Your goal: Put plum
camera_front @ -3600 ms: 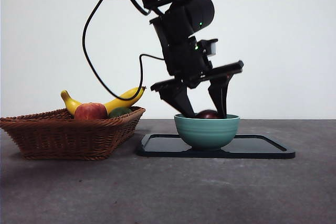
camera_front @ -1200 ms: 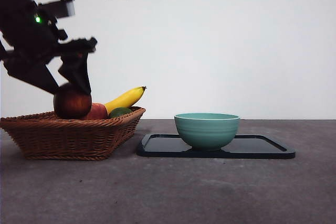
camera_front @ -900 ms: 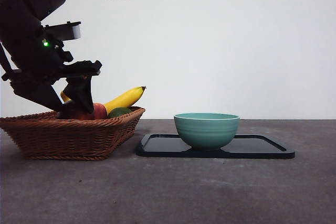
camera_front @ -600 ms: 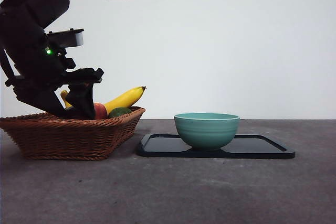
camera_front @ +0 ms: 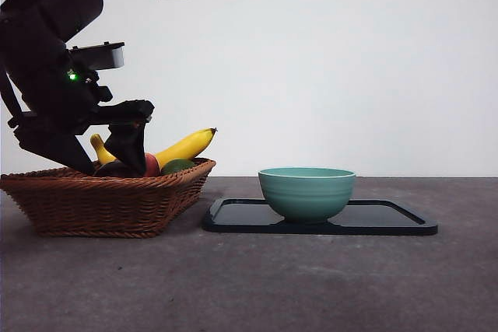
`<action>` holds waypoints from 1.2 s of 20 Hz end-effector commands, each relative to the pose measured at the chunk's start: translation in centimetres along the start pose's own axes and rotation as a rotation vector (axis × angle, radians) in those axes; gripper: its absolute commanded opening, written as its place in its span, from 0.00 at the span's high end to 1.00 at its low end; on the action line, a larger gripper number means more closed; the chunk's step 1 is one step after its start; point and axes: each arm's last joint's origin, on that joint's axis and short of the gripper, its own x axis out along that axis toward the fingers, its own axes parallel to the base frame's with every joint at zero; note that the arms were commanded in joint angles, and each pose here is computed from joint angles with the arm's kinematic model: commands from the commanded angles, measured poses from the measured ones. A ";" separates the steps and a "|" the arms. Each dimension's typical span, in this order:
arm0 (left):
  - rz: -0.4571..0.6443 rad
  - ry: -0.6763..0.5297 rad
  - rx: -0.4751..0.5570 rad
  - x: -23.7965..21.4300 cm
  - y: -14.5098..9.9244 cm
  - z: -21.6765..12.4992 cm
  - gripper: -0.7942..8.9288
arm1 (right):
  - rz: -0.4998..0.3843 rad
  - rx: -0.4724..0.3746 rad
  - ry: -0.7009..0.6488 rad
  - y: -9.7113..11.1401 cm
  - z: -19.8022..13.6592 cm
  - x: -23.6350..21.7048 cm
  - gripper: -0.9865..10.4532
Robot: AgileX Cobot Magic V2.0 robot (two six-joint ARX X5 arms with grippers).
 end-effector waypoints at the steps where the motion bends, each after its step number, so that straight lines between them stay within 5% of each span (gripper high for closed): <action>1: 0.001 -0.048 0.009 -0.7 -0.1 1.0 0.49 | 0.003 -0.015 -0.007 0.1 0.2 -0.1 0.76; 9: -0.025 -0.197 0.008 -7.6 -0.1 3.0 0.50 | 0.005 -0.026 -0.032 0.1 0.5 -0.1 0.76; 17: -0.519 -0.132 0.047 -15.5 -1.3 0.9 0.50 | -0.017 -0.046 -0.084 0.1 1.0 -0.1 0.76; 24: -0.674 -0.009 0.051 -18.9 -1.5 -1.6 0.50 | -0.018 -0.019 -0.085 0.1 1.0 -0.1 0.76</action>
